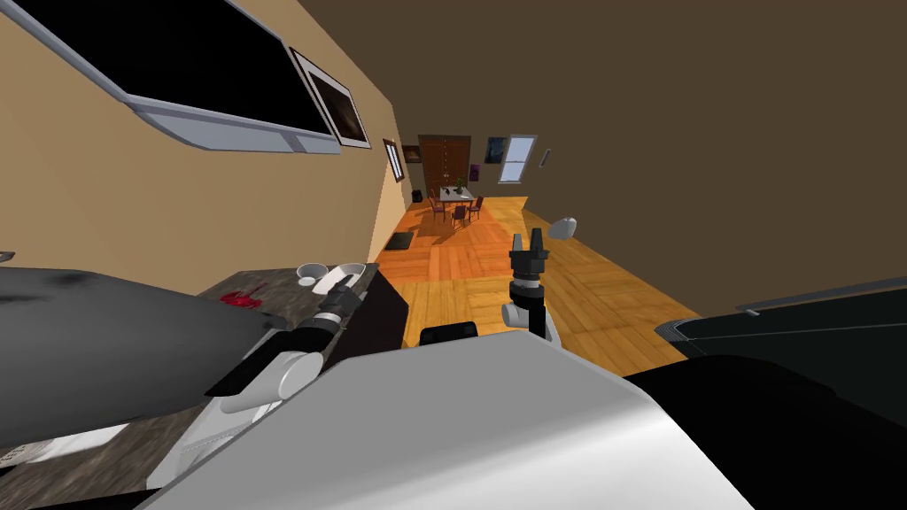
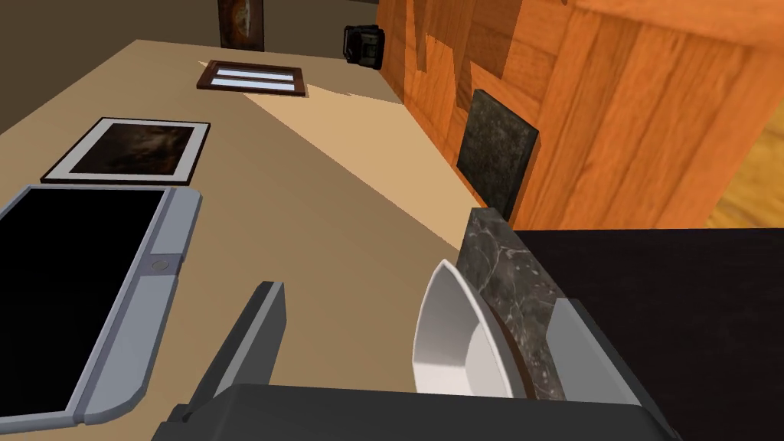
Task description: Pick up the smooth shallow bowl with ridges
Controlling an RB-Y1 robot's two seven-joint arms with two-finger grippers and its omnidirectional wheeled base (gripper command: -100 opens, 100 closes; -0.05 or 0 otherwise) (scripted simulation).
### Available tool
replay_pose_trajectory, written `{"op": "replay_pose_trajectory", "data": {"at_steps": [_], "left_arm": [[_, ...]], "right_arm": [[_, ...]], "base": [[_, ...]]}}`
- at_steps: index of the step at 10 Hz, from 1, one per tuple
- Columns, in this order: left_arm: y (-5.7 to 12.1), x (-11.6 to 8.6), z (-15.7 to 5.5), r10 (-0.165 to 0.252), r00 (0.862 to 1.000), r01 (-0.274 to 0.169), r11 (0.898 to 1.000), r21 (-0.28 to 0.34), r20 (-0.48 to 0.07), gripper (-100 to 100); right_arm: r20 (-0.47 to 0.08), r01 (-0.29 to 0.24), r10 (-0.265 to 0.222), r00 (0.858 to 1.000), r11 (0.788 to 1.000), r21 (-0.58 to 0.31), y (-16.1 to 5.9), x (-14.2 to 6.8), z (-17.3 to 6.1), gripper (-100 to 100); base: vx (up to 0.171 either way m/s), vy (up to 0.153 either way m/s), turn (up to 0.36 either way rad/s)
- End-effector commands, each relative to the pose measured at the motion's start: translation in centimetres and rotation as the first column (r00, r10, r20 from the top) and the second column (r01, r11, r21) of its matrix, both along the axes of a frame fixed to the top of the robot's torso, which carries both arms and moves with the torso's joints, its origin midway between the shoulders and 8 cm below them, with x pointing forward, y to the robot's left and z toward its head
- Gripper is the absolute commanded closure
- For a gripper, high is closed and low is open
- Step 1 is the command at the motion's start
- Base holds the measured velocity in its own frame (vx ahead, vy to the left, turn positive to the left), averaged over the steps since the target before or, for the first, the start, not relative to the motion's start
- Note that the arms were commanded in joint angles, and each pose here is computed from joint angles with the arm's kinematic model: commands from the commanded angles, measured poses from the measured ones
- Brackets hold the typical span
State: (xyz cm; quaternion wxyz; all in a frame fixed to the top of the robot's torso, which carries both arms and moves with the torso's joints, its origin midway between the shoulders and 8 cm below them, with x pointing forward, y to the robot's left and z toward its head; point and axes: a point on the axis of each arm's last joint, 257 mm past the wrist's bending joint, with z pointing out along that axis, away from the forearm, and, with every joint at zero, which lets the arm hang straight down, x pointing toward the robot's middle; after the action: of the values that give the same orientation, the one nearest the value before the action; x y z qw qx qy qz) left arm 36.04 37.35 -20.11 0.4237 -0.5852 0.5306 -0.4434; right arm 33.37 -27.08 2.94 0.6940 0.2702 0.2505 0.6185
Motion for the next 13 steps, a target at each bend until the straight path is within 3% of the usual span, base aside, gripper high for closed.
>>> {"op": "replay_pose_trajectory", "data": {"at_steps": [1, 4, 8, 10, 13], "left_arm": [[0.2, -0.4, -0.7, -0.002, 0.999, 0.002, 1.0, 0.0, -0.035, -100], [1.8, -1.9, -3.0, -0.005, 0.988, 0.008, 1.0, 0.013, -0.156, -100], [4.1, -4.2, -5.7, 0.001, 0.954, 0.015, 0.999, 0.05, -0.299, -100], [5.3, -5.3, -6.8, 0.01, 0.933, 0.017, 0.997, 0.072, -0.359, -100], [7.7, -7.9, -9.0, 0.037, 0.881, 0.023, 0.993, 0.12, -0.472, -100]], "right_arm": [[0.0, 0.0, 0.0, 1.0, 1.0, 0.0, 0.0, 0.0, 0.0, 0], [0.0, 0.0, 0.0, 1.0, 1.0, 0.0, 0.0, 0.0, 0.0, 0], [0.0, 0.0, 0.0, 1.0, 1.0, 0.0, 0.0, 0.0, 0.0, 0], [0.0, 0.0, 0.0, 1.0, 1.0, 0.0, 0.0, 0.0, 0.0, 0], [0.0, 0.0, 0.0, 1.0, 1.0, 0.0, 0.0, 0.0, 0.0, 0]], "base": [[0.015, 0.043, -0.025], [0.038, 0.062, -0.051], [0.057, 0.125, -0.056], [0.084, 0.133, -0.054], [0.105, 0.177, -0.058]]}}
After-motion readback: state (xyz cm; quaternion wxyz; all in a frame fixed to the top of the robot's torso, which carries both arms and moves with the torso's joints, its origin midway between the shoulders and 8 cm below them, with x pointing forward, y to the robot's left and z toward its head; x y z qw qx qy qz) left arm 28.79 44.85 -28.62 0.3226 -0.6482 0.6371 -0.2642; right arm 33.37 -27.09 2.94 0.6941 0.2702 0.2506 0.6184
